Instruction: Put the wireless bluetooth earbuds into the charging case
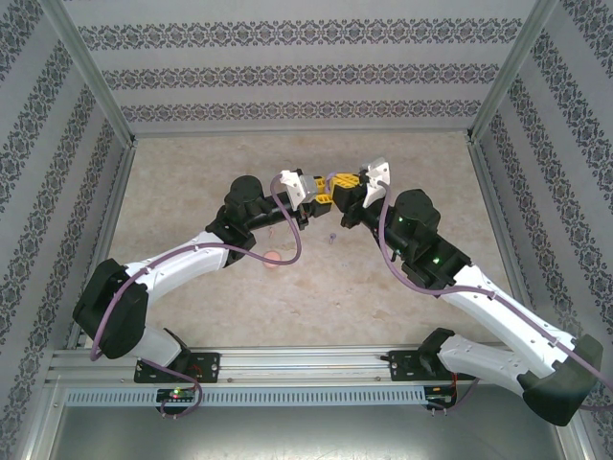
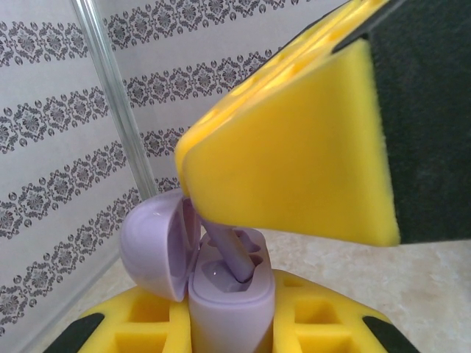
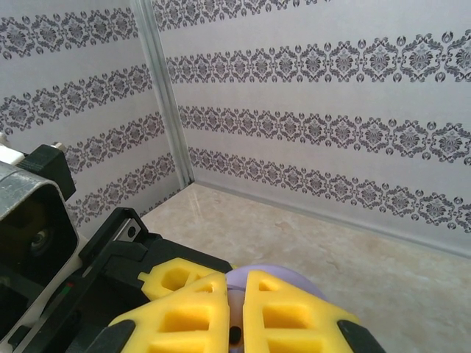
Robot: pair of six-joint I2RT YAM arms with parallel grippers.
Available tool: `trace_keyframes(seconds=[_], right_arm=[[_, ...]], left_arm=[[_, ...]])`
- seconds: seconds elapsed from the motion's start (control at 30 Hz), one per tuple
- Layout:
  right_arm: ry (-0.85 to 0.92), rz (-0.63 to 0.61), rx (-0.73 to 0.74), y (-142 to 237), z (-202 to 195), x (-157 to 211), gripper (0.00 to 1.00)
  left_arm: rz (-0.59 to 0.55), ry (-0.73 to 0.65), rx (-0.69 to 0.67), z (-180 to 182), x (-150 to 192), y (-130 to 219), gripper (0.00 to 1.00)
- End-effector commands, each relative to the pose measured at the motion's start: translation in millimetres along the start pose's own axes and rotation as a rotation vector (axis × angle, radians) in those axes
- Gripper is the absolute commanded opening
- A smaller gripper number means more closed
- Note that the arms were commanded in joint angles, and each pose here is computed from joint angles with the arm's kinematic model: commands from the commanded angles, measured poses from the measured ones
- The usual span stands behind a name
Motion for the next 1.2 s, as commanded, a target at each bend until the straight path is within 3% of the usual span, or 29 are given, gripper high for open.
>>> trace_keyframes(seconds=[0.0,0.3,0.5,0.63,1.0,1.17], right_arm=[[-0.001,0.137,0.054,-1,-9,33,0.09],[-0.002,0.169,0.098,-9,1,31,0.10],[-0.025,0.166,0.167,-13,3,29,0.30],[-0.064,0.149,0.193,-14,6,21,0.37],[-0.173,0.102,0.187,-20,20,-12,0.70],[-0.231,0.069,0.179,-18,21,-29,0.76]], left_arm=[[-0.129,-0.061,-0.102,19,-39,1,0.00],[-0.118,-0.030,-0.115,20,-34,-2,0.00],[-0.105,-0.018,-0.116,20,-31,-3,0.00],[-0.096,-0.009,-0.112,19,-27,-4,0.00],[-0.084,0.018,-0.110,17,-16,-7,0.00],[-0.082,0.022,-0.111,16,-14,-6,0.00]])
Point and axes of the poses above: each hand's point on the last joint's axis, 136 mm out from that joint toward the fingers, its own y axis back along the fingers, its own z axis along the line the jaws close on, x = y × z, the point moved 8 cm from there along y, back along the fingers, and after that the axes turned 12 degrees about -y, right-handed, at the moved point
